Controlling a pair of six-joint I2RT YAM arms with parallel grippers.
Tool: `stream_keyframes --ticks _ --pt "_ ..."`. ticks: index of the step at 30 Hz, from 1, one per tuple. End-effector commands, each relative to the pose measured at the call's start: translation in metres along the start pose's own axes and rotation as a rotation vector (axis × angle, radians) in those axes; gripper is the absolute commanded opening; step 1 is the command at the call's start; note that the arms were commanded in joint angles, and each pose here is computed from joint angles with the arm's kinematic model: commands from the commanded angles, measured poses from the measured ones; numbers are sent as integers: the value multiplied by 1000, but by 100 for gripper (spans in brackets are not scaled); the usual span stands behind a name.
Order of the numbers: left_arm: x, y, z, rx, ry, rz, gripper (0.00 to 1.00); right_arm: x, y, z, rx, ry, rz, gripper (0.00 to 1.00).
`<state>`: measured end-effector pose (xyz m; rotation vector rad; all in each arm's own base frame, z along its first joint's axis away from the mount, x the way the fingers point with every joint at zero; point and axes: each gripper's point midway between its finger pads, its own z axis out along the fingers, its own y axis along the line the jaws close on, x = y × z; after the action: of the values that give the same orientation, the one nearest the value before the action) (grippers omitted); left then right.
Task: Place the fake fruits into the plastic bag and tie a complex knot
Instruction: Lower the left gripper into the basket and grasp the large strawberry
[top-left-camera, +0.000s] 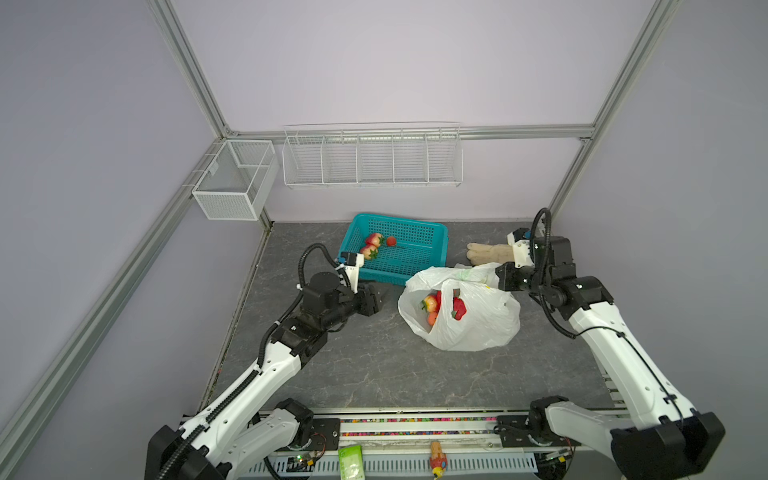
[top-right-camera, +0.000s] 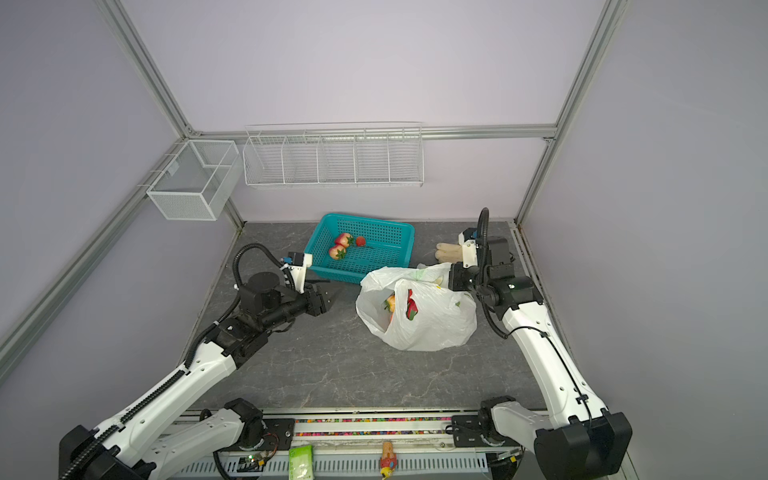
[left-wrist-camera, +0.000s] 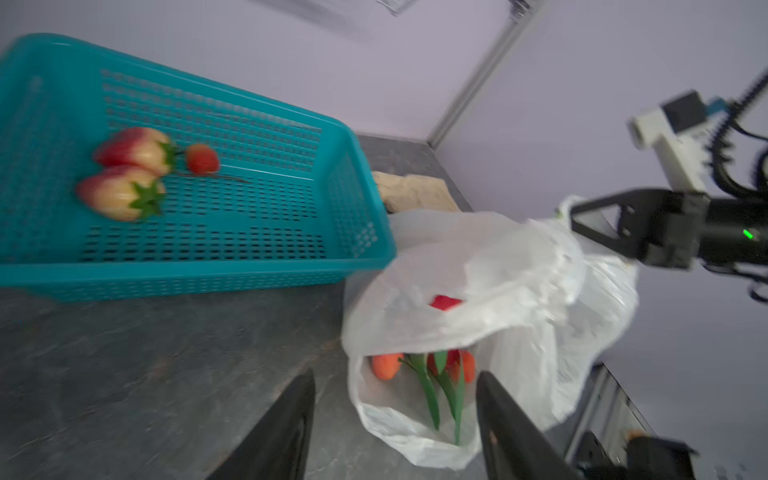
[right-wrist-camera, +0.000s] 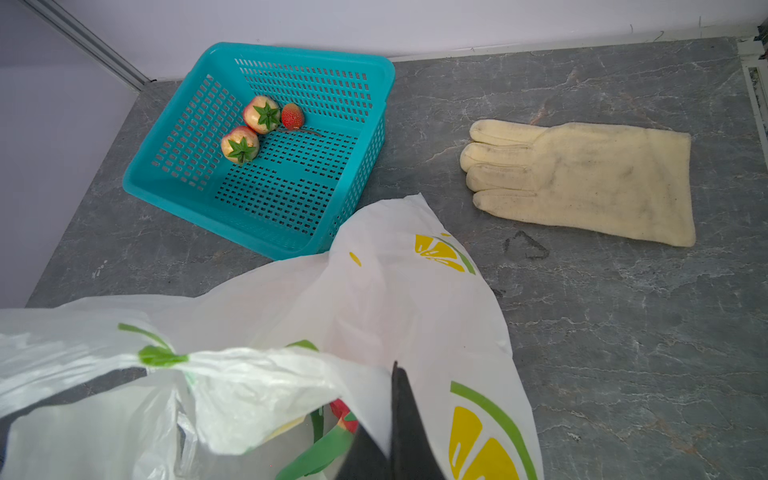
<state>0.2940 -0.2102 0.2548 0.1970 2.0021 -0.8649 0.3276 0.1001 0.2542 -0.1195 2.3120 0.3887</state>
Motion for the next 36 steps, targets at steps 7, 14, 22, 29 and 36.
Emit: stream_keyframes --ticks 7,14,22,29,36 --pt "-49 103 75 -513 36 168 67 -13 3 -3 -15 -31 -15 6" --pt "-45 164 144 -697 262 352 74 -15 2 -2 -5 -32 -20 6" --pt "-32 202 198 -746 393 438 75 -14 1 0 -4 -28 -21 6" --pt "-13 222 226 -746 487 460 76 -13 -1 -1 8 -31 -26 6" --pt "-5 233 241 -750 541 457 77 -13 0 -2 7 -30 -29 6"
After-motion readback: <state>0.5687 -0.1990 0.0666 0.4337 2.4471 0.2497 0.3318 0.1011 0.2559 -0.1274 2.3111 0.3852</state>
